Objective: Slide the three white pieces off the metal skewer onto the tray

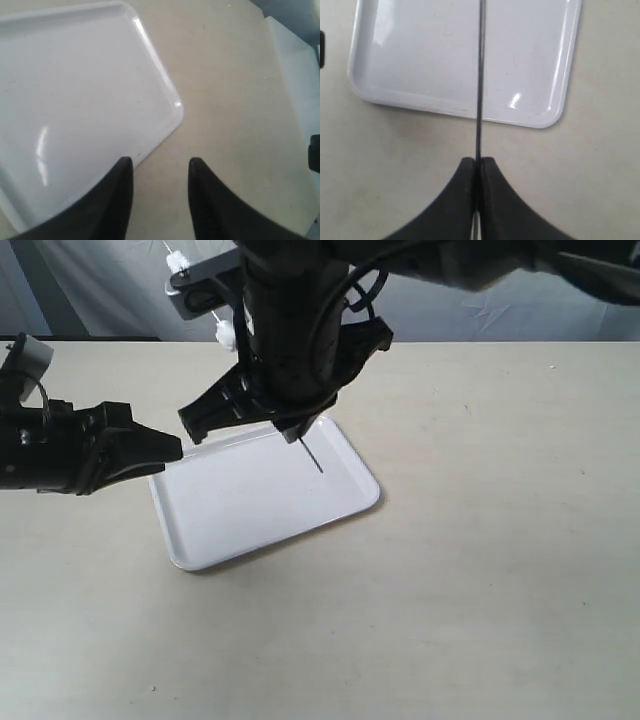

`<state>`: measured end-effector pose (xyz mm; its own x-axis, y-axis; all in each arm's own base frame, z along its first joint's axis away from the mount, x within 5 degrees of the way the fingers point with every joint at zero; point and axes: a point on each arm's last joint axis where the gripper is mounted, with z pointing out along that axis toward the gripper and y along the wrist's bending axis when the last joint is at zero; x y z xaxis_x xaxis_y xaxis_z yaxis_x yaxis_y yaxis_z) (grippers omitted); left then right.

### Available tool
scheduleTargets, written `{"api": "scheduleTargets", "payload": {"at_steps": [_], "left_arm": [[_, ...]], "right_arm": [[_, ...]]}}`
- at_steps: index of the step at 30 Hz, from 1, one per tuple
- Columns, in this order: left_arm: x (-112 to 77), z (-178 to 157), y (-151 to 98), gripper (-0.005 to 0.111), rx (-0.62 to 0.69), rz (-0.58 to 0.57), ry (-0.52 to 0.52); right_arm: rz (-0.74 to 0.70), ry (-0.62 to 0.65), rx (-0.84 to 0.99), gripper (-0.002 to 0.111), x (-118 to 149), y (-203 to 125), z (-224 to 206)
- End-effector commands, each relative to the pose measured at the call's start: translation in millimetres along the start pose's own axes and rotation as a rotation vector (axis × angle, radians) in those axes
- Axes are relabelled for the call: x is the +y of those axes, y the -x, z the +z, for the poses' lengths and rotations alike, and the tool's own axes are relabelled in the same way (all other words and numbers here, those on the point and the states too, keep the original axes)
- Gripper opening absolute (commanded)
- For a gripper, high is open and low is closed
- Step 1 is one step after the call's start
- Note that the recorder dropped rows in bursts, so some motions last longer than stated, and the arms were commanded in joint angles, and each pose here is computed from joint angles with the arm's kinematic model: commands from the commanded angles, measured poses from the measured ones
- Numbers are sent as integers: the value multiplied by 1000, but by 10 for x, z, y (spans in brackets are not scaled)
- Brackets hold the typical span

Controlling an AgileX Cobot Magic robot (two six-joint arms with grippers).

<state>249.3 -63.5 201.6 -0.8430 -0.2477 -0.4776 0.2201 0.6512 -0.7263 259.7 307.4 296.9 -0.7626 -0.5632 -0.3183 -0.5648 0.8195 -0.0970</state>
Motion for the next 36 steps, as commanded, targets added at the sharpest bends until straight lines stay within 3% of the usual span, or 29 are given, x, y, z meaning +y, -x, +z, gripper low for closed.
{"api": "scheduleTargets", "payload": {"at_steps": [1, 8, 14, 21, 26, 32, 36], "left_arm": [[-94, 10, 13, 36, -6, 11, -95], [-122, 7, 15, 36, -9, 20, -125], [-158, 1, 29, 36, -27, 49, -164], [-235, -16, 49, 36, -56, 79, -250], [-237, -16, 49, 53, -58, 95, -252], [-239, -17, 55, 54, -65, 102, -253], [-291, 49, 13, 54, -45, 136, -298]], "right_arm": [[1, -5, -30, -1, -79, -72, -186], [-17, -78, 49, -1, -209, -456, -86], [20, -27, -57, -1, -313, -744, -66], [145, 37, -129, -1, -645, -1149, -100], [205, 67, -248, -1, -834, -1587, -171], [253, 216, -462, -1, -781, -1899, -237], [251, 334, -484, -1, -683, -1957, -214]]}}
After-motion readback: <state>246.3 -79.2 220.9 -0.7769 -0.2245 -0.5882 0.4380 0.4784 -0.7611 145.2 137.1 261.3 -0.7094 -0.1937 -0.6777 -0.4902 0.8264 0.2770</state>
